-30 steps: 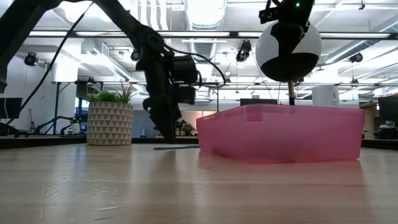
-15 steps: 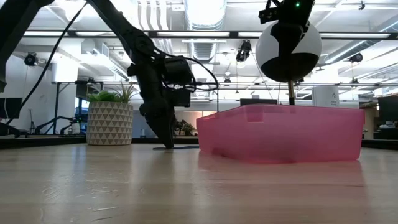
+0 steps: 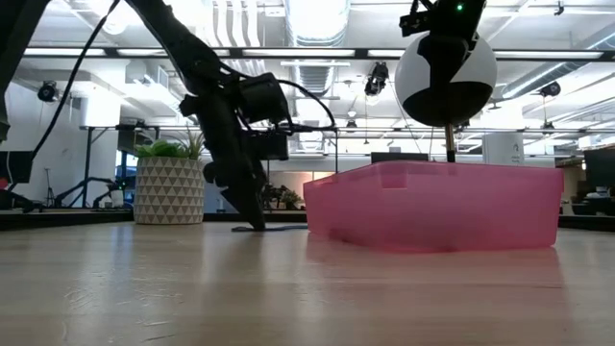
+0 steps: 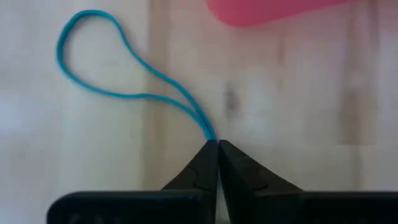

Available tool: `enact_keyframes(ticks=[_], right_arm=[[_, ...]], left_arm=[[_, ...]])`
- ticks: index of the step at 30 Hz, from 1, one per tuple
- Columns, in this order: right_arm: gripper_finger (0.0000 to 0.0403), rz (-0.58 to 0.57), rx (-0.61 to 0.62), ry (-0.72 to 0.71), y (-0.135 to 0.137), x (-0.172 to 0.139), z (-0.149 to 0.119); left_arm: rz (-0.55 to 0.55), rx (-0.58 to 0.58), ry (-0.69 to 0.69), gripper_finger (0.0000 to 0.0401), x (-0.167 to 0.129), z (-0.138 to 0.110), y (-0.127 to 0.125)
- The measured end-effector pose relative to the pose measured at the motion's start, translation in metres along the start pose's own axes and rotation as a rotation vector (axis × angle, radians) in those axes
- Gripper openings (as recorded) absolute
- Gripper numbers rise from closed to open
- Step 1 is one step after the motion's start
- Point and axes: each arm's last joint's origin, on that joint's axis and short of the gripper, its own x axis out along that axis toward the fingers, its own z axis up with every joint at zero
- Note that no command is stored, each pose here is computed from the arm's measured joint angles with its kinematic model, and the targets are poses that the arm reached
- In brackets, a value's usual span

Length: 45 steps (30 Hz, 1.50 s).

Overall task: Pick and place rubber bands into bin
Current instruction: Put the blue rubber band into the pink bin

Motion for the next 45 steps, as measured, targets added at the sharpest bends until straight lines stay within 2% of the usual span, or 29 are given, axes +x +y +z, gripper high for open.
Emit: enact_keyframes(ticks=[6,7,10,17,24,28,38,42,45], right_arm=[[0.0194,0.000,0.000,-0.002,0.000,0.000,0.000],[0.0194,0.001,0.000,-0.002,0.000,0.000,0.000],[0.0194,0.001,-0.001,-0.003,0.000,0.000,0.000],[0.0194,0.001,0.001,-0.004,0.000,0.000,0.000],[0.0194,0.001,0.002,-0.004,0.000,0.000,0.000],[0.0194,0.001,0.003,-0.004,0.000,0.000,0.000],[0.0194,0.003,0.000,0.000,0.000,0.000,0.000],[0.0194,0.003,-0.002,-0.001,0.000,0.000,0.000],[0.0194,0.003,-0.002,-0.002,0.000,0.000,0.000]], left_arm=[[-0.203,-0.002,-0.142,0.0000,-0.039,0.011,-0.005],[-0.204,0.026,-0.178,0.0000,-0.049,0.015,-0.007],[-0.140,0.119,-0.304,0.0000,-0.075,0.027,-0.004],[0.057,0.226,-0.327,0.0000,-0.086,0.034,0.005],[0.183,0.394,-0.171,0.0002,-0.056,0.025,0.012],[0.193,0.379,-0.079,0.0027,-0.033,0.023,0.017],[0.269,0.343,-0.099,0.0122,-0.036,0.037,0.025],[0.274,0.340,-0.111,0.0137,-0.037,0.040,0.027],[0.226,0.340,-0.104,0.0138,-0.028,0.038,0.028]])
